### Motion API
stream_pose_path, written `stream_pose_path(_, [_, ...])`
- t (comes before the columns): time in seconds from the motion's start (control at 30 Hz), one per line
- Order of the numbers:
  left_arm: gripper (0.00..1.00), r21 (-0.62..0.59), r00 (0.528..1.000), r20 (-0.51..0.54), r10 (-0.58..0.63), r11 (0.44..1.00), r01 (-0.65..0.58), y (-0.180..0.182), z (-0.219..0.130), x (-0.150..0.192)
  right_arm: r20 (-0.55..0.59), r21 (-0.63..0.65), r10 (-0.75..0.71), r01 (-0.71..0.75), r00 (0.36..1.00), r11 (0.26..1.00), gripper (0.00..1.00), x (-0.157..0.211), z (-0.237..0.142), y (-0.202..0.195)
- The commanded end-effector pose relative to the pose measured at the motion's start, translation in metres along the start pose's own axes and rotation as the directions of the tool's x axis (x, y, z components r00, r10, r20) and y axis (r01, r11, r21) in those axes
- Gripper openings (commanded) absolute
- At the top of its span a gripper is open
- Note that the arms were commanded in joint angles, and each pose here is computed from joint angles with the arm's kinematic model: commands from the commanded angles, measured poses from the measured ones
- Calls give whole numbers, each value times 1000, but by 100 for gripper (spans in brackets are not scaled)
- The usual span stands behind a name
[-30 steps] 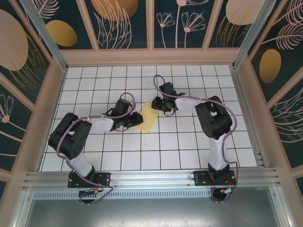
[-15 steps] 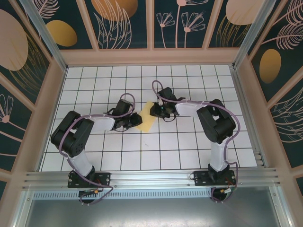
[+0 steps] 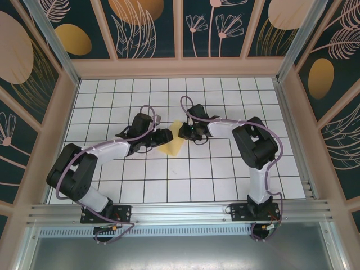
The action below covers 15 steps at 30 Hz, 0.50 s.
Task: Fold a paper plane with a square sheet of paper (pick it up from the middle)
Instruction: Fold the triangle a second time at the center of the table.
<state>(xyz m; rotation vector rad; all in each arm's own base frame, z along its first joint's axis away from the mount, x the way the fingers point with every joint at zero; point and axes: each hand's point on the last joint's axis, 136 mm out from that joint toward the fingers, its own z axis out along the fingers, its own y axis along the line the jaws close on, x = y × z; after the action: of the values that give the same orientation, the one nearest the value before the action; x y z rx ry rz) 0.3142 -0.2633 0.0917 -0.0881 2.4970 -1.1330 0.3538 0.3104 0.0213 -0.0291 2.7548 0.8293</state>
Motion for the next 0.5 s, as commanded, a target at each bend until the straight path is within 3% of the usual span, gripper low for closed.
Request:
stream_pose_path(0.0, [45, 95, 1000, -14, -12, 995, 13, -14, 0, 2, -35, 46, 37, -35, 999, 998, 26, 9, 13, -20])
stream_pose_path(0.47, [51, 117, 999, -4, -51, 992, 51, -1, 28, -3, -12, -169, 61, -63, 998, 984, 30, -6, -19, 13])
